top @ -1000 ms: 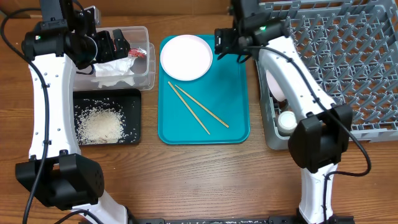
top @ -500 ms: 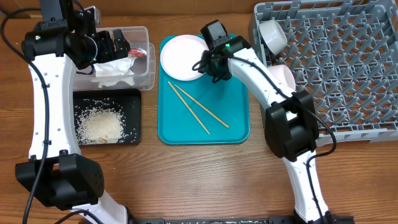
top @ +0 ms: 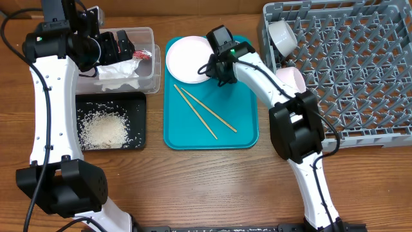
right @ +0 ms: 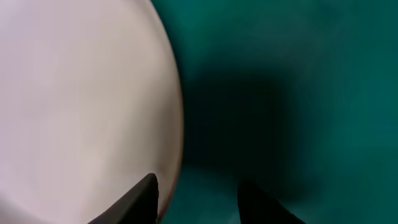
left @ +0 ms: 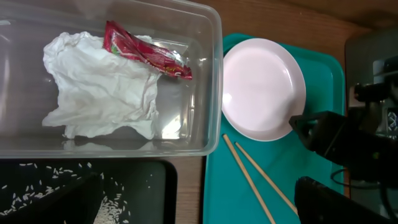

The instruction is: Sort waste into correct bins and load items into the dishwasher

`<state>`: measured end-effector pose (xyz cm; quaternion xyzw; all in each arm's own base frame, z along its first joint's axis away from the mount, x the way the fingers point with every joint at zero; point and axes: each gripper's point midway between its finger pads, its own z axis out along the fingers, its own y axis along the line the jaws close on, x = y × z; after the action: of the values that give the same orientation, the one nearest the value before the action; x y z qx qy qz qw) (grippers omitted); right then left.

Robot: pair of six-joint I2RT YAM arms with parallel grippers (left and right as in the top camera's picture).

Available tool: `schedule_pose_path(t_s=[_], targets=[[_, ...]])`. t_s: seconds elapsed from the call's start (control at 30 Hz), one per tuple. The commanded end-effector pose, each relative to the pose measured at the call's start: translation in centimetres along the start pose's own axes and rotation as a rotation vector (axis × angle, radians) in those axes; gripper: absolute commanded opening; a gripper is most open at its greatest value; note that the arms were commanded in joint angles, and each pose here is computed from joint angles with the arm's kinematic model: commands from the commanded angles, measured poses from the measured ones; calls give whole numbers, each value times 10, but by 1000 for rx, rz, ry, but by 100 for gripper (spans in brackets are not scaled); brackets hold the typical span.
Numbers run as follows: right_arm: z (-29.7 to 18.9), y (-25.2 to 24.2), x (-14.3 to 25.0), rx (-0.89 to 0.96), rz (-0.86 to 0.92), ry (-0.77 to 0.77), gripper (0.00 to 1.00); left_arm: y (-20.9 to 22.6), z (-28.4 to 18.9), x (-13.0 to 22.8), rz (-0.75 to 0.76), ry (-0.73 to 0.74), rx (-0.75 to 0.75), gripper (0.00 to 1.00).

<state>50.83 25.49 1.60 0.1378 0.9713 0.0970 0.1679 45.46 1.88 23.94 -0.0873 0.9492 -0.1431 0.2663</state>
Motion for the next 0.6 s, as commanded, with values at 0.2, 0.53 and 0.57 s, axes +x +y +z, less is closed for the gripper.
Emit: schedule_pose_path(t_s=[0.2,0.53,0.57], targets=[[4,-16,3,126,-31,-46,23,-5,-16,-6,24,-40,0,100],[-9,-36,18,219,-45,36,4,-5,-16,-6,24,-40,0,100],[-13,-35,17,220,-59,39,4,-5,-16,-6,24,-40,0,100]])
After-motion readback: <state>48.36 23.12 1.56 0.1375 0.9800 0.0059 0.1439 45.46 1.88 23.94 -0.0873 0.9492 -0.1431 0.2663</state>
